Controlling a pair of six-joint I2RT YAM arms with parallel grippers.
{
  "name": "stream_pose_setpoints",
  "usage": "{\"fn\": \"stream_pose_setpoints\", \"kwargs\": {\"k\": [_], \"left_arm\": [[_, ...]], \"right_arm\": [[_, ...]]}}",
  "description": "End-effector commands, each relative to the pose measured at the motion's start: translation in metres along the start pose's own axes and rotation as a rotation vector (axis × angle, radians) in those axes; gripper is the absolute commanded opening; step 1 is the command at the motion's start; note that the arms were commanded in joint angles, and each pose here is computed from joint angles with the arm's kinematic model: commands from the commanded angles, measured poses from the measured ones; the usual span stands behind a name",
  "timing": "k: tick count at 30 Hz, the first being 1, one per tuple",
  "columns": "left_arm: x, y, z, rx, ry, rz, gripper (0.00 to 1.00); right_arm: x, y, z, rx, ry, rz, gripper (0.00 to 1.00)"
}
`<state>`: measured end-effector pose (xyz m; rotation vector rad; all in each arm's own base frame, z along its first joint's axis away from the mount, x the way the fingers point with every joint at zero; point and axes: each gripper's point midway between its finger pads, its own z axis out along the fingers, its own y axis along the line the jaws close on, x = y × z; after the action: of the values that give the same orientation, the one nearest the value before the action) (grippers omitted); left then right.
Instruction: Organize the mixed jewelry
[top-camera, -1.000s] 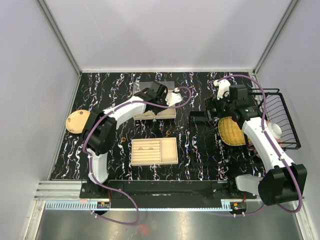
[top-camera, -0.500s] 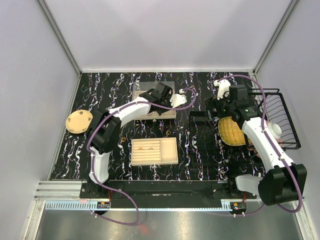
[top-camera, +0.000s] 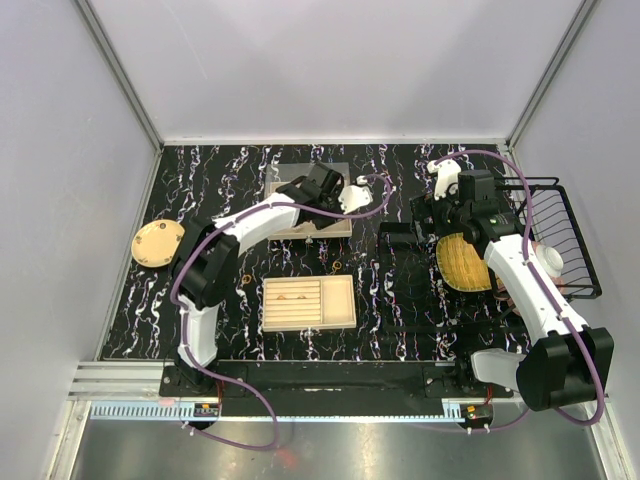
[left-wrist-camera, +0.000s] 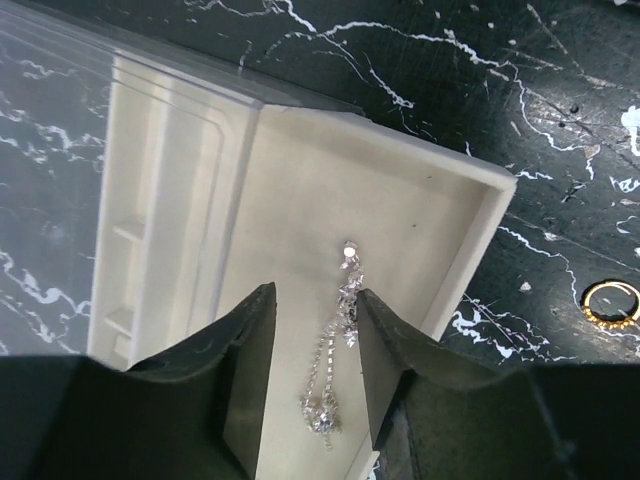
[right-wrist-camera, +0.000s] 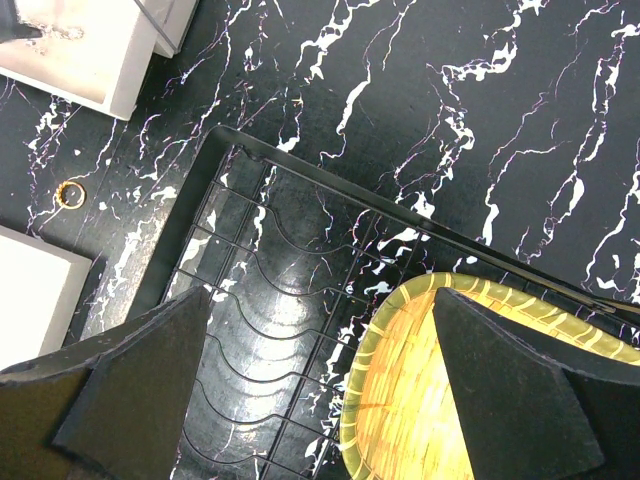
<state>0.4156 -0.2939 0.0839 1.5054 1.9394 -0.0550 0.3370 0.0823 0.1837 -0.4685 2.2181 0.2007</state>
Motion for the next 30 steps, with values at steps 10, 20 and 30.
{"fn": "stream_pose_setpoints", "kwargs": {"k": [10, 20, 30], "left_arm": [[-0.04, 0.018, -0.067, -0.075, -0.141, -0.054, 0.53], [0.003, -0.036, -0.084, 0.068, -0.092, -0.084, 0.54], [0.041, -0.077, -0.085, 0.173, -0.029, -0.124, 0.55]], "right_arm": [[-0.012, -0.002, 0.0, 0.017, -0.044, -0.024, 1.0], [-0.011, -0.001, -0.001, 0.012, -0.045, -0.022, 1.0], [-0.01, 0.0, 0.0, 0.008, -0.044, -0.023, 1.0]]}}
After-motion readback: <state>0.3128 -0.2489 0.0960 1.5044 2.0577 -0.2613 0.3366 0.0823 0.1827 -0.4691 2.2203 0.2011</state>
